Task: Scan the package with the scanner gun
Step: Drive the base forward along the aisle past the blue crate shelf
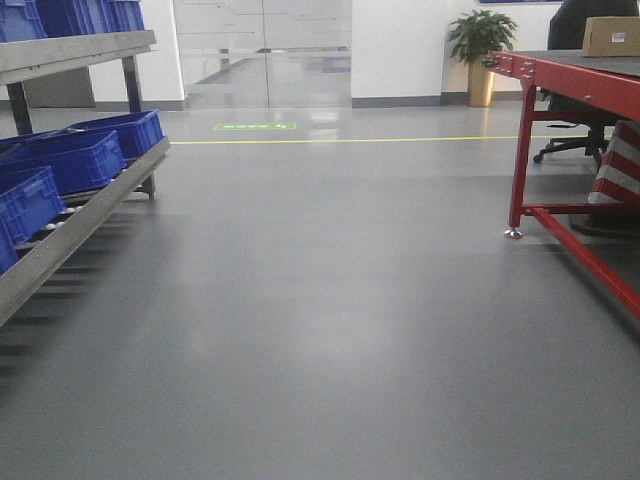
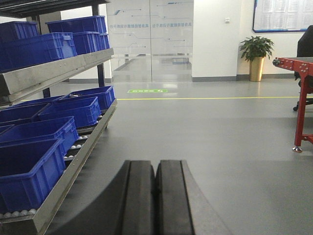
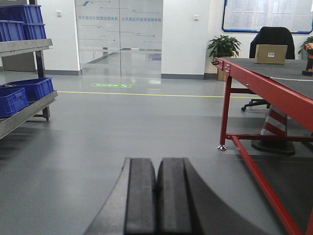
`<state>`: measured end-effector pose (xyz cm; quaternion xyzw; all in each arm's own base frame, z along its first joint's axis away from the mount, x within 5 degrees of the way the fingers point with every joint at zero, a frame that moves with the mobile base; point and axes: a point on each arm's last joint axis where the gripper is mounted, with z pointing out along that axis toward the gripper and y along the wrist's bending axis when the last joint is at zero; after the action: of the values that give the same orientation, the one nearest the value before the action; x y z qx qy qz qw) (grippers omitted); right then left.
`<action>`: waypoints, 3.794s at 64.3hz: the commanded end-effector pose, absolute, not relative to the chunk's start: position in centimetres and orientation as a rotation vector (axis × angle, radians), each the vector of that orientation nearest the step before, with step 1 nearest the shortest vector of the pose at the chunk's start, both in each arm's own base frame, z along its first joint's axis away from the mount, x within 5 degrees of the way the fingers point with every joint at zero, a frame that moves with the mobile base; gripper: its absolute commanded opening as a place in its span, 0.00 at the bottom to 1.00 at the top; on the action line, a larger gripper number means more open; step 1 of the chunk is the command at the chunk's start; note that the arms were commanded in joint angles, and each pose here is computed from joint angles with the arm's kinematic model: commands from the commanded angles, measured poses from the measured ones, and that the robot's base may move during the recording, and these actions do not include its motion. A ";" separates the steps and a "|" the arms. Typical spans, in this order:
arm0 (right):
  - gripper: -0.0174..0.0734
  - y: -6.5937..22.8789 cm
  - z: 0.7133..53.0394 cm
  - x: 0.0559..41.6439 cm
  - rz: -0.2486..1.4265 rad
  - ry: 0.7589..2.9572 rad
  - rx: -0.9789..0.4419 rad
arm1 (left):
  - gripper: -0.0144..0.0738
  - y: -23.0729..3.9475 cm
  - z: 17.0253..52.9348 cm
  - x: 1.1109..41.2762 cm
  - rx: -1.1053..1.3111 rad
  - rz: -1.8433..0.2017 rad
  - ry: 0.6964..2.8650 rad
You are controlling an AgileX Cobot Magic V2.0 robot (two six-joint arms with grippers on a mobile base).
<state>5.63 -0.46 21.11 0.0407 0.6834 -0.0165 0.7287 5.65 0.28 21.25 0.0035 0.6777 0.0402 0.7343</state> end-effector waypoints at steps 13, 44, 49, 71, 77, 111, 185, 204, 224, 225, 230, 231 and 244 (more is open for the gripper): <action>0.01 -0.5 21.3 5.6 -0.045 1.487 0.086 | 0.04 0.3 21.5 5.6 0.002 0.085 1.466; 0.01 -0.5 21.3 5.6 -0.045 1.487 0.086 | 0.04 0.3 21.5 5.6 0.002 0.085 1.466; 0.01 -0.5 21.3 5.6 -0.045 1.487 0.086 | 0.04 0.3 21.5 5.6 0.002 0.085 1.466; 0.01 -0.5 21.3 5.6 -0.045 1.487 0.086 | 0.04 0.3 21.5 5.6 0.002 0.085 1.466; 0.01 -0.5 21.3 5.6 -0.045 1.487 0.086 | 0.04 0.3 21.5 5.6 0.002 0.085 1.466; 0.01 -0.5 21.3 5.6 -0.045 1.487 0.086 | 0.04 0.3 21.5 5.6 0.002 0.085 1.466; 0.01 -0.5 21.3 5.6 -0.045 1.487 0.086 | 0.04 0.3 21.5 5.6 0.002 0.085 1.466; 0.01 -0.5 21.3 5.6 -0.045 1.487 0.086 | 0.04 0.3 21.5 5.6 0.002 0.085 1.466; 0.01 -0.5 21.3 5.6 -0.045 1.487 0.086 | 0.04 0.3 21.5 5.6 0.002 0.085 1.466; 0.01 -0.5 21.3 5.6 -0.045 1.487 0.086 | 0.04 0.3 21.5 5.6 0.002 0.085 1.466; 0.01 -0.5 21.3 5.6 -0.045 1.487 0.086 | 0.04 0.3 21.5 5.6 0.002 0.085 1.466; 0.01 -0.5 21.3 5.6 -0.045 1.487 0.086 | 0.04 0.3 21.5 5.6 0.002 0.085 1.466; 0.01 -0.5 21.3 5.6 -0.045 1.487 0.086 | 0.04 0.3 21.5 5.6 0.002 0.085 1.466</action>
<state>5.63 -0.46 21.11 0.0407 0.6834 -0.0165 0.7287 5.65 0.28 21.25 0.0033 0.6777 0.0404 0.7343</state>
